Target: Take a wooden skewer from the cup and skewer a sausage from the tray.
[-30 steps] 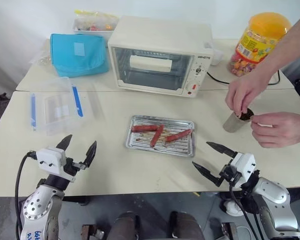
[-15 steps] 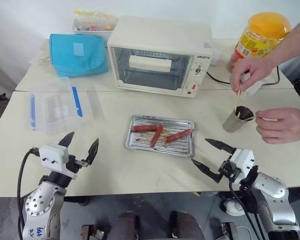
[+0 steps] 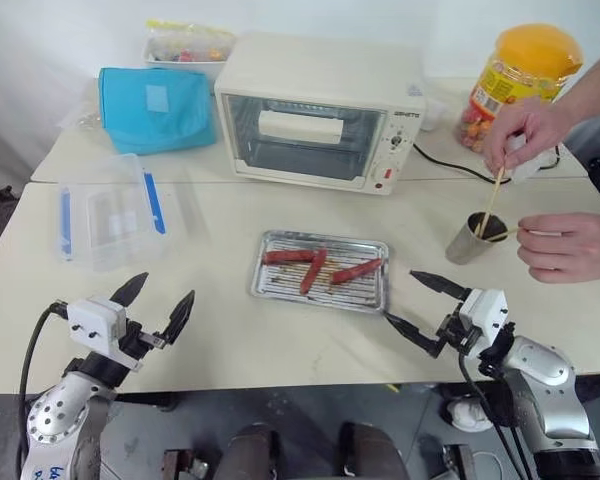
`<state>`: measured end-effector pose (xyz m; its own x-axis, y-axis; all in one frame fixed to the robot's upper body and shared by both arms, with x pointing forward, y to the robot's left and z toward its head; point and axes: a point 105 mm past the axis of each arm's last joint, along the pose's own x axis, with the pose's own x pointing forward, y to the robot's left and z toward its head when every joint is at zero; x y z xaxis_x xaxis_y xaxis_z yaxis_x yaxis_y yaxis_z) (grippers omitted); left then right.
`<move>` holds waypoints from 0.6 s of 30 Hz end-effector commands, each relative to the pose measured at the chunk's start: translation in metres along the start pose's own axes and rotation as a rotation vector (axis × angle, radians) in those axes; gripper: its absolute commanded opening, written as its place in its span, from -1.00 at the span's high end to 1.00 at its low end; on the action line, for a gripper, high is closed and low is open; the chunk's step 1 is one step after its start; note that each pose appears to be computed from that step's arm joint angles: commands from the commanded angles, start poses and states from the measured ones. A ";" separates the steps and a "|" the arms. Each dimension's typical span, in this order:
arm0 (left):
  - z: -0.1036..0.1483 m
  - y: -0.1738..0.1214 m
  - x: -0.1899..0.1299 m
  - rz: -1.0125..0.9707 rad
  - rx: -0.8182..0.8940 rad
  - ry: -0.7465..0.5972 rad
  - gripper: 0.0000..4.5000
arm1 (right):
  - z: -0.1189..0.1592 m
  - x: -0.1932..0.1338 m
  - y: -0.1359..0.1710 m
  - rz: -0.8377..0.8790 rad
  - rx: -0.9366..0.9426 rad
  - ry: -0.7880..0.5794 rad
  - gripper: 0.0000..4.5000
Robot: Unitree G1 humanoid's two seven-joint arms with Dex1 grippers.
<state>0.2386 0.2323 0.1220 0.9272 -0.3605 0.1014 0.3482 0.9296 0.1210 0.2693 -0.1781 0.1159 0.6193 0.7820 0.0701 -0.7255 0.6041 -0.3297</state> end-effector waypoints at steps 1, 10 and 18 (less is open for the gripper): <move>0.012 -0.003 -0.005 -0.087 0.031 -0.009 -0.97 | 0.006 0.001 -0.003 0.025 -0.006 -0.029 -1.00; 0.012 -0.004 -0.013 -0.163 0.046 0.043 -0.97 | 0.000 0.003 -0.002 0.055 0.007 -0.028 -1.00; 0.008 -0.007 -0.020 -0.180 0.065 0.070 -0.97 | 0.002 0.009 -0.007 0.083 -0.006 -0.032 -1.00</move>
<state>0.2211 0.2346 0.1158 0.8669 -0.4982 -0.0175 0.4952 0.8566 0.1447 0.2818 -0.1760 0.1163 0.5614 0.8256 0.0563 -0.7710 0.5466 -0.3269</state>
